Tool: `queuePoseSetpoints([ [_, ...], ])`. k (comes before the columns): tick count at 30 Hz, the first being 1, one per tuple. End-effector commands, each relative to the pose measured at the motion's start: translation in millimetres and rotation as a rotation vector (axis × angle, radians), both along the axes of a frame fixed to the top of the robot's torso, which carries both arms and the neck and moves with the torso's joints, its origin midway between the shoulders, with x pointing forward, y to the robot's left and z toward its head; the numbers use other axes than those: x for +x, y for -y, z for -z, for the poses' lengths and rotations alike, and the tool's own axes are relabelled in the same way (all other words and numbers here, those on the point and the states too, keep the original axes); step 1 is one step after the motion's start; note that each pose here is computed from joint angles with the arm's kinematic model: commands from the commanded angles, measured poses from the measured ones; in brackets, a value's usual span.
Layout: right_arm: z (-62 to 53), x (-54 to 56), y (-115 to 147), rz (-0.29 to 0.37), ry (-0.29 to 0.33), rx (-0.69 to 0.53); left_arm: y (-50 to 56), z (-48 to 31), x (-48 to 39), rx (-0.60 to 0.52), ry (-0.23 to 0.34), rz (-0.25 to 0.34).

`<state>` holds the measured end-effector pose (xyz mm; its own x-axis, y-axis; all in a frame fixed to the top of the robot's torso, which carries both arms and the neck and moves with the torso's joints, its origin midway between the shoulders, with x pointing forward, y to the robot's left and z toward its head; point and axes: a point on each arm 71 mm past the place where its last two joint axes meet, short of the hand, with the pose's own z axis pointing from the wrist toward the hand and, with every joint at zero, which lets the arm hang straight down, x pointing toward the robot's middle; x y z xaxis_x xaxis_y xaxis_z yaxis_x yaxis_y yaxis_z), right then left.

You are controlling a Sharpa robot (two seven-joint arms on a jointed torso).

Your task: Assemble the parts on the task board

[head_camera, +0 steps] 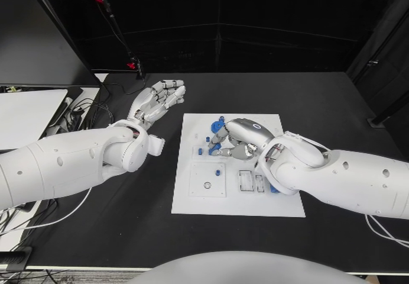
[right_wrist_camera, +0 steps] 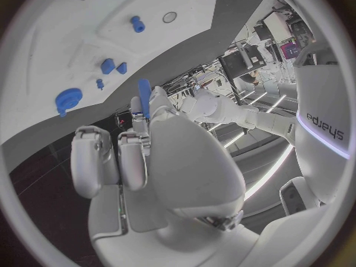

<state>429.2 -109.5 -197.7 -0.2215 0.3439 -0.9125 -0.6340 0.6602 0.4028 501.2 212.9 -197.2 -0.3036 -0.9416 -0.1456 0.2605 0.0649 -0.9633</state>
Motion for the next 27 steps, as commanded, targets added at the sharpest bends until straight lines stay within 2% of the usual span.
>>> queuePoseSetpoints([
  [1,8.5,-5.4,-13,-0.093,-0.063,-0.060,1.9,-5.9,-1.4,-0.027,0.067,0.019],
  [10,26.8,-16.6,-29,-0.185,-0.068,-0.188,3.1,-5.8,-1.0,-0.028,0.067,0.022],
  [16,36.5,-21.7,-34,-0.216,-0.060,-0.239,3.5,-5.8,-0.8,-0.028,0.066,0.023],
  [27,43.2,-24.7,-37,-0.239,-0.053,-0.297,3.6,-5.7,-0.7,-0.028,0.065,0.024],
])
